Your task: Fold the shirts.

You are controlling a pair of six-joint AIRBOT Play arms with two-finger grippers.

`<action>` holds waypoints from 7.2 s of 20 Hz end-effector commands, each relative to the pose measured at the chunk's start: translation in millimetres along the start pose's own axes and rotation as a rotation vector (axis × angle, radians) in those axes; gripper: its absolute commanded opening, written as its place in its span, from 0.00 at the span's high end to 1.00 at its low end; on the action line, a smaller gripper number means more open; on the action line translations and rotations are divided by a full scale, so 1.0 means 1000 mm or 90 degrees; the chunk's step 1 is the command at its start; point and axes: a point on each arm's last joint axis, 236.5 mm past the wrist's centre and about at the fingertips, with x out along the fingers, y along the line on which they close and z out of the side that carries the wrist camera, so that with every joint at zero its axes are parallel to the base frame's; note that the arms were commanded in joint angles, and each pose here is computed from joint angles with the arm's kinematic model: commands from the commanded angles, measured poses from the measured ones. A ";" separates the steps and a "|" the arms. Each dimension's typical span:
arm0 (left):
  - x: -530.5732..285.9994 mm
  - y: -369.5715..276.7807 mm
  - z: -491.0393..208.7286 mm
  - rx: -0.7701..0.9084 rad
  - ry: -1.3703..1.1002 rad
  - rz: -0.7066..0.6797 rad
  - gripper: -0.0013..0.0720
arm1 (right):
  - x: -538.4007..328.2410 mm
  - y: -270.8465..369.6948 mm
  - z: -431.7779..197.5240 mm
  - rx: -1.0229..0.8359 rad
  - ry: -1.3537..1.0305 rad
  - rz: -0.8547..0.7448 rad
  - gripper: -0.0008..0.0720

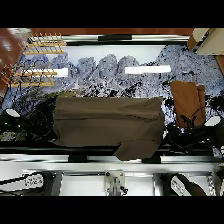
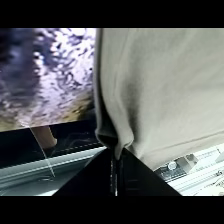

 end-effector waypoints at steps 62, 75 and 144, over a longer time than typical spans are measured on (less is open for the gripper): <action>-0.106 -0.117 0.198 0.119 -0.256 -0.176 0.26 | -0.079 0.076 0.220 -0.160 -0.290 -0.025 0.06; -0.125 -0.224 0.145 0.293 -0.263 -0.171 0.26 | 0.016 0.078 0.233 -0.078 -0.158 0.074 0.07; -0.253 -0.221 0.015 0.360 -0.591 0.093 0.94 | 0.009 0.128 0.134 -0.117 -0.067 -0.116 0.11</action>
